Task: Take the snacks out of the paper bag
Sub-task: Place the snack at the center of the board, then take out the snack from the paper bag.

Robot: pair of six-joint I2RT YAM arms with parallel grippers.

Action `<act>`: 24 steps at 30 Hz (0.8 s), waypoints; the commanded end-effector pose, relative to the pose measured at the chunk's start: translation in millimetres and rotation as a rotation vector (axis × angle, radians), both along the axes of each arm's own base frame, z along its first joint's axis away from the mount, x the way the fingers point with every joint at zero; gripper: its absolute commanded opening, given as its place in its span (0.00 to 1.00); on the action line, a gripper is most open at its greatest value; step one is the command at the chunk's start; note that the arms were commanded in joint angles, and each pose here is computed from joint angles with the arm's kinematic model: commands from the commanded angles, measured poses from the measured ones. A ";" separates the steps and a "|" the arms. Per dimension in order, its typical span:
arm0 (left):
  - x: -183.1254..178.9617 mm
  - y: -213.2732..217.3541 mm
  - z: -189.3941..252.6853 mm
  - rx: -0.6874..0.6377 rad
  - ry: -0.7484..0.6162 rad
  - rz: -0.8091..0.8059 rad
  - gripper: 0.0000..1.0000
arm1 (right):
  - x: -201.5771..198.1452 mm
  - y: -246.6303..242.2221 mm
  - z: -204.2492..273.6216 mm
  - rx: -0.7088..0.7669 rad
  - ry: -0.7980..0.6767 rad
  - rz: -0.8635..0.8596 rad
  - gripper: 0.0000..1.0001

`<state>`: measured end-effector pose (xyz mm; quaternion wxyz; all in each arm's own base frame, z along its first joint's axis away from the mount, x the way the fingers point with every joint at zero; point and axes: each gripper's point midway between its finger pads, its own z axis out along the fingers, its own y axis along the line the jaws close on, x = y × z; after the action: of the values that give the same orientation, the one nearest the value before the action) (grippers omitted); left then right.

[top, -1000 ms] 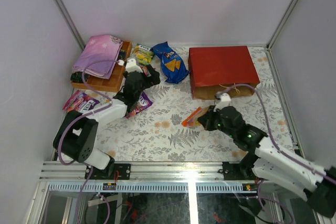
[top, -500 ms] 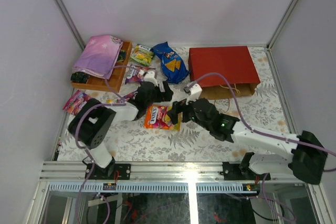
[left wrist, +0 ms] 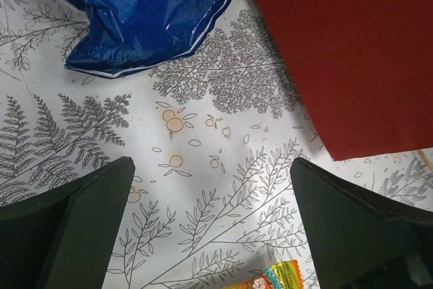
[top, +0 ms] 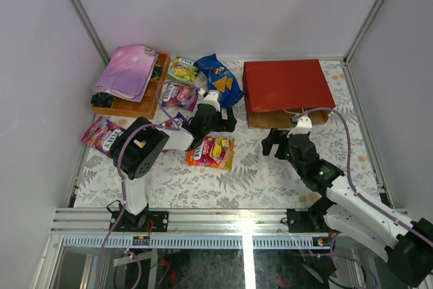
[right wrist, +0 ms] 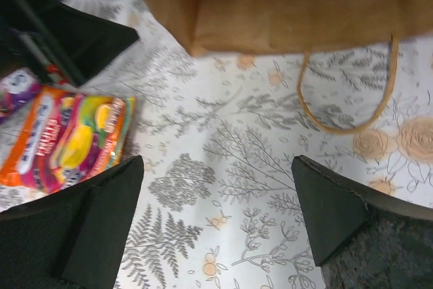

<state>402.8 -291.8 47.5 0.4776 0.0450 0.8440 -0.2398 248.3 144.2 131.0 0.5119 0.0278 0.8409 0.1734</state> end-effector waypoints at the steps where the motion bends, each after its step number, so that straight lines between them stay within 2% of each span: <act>1: 13.1 -1.4 8.9 0.002 -0.060 0.012 1.00 | 12.2 3.3 -8.0 0.062 0.030 -0.050 0.99; 9: 14.4 -1.9 9.0 0.011 -0.057 0.011 1.00 | 40.2 3.6 -15.0 0.096 0.068 -0.101 0.99; 24: 14.4 -2.8 9.4 0.017 -0.052 0.006 1.00 | 47.6 2.7 -28.0 0.092 0.096 -0.104 0.99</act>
<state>405.4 -291.4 43.7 0.4770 0.0506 0.8460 -0.2327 278.3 135.5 77.5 0.4500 0.0956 0.8749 0.1513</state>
